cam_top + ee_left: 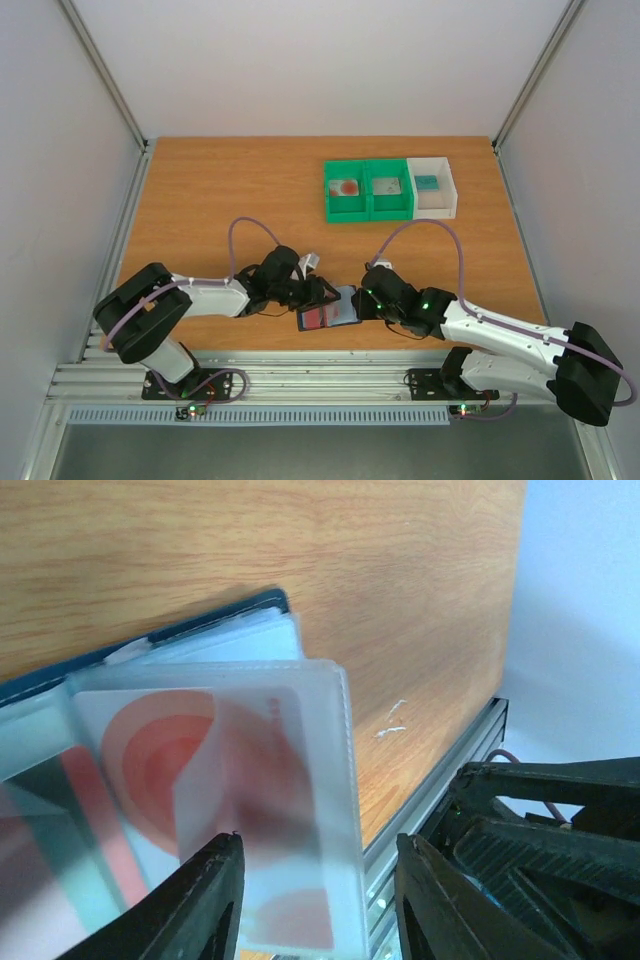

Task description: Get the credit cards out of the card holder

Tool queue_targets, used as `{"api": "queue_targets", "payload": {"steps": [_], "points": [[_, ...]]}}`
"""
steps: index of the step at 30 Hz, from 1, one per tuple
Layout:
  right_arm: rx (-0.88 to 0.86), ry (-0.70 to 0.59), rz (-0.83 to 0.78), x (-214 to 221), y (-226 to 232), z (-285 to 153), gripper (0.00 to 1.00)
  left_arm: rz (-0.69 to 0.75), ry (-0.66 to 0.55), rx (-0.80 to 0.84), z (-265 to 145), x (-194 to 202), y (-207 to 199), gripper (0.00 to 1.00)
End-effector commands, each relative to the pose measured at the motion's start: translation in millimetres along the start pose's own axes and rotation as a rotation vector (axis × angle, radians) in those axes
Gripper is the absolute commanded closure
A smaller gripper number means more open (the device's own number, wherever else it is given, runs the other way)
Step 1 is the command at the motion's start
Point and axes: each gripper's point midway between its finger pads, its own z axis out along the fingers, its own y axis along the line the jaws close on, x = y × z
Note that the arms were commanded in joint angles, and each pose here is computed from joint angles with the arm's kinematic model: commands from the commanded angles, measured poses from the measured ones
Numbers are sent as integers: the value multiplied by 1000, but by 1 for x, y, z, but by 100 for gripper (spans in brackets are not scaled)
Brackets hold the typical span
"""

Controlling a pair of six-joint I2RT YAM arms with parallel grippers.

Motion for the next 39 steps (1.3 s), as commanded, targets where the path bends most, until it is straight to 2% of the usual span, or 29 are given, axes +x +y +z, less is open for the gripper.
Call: {"api": "queue_targets", "payload": {"steps": [1, 8, 15, 24, 39], "points": [[-7, -40, 2, -11, 5, -9, 74, 65, -18, 101, 4, -12, -34, 58], [-40, -17, 4, -7, 12, -5, 73, 82, -34, 104, -3, -13, -41, 57], [-70, 28, -6, -4, 25, 13, 76, 42, -81, -13, -12, -16, -9, 57], [-20, 45, -24, -3, 22, 32, 79, -25, -108, -49, -18, -20, 19, 64], [80, 101, -19, 12, 0, 54, 85, -43, -75, -27, -6, -17, 30, 67]]}}
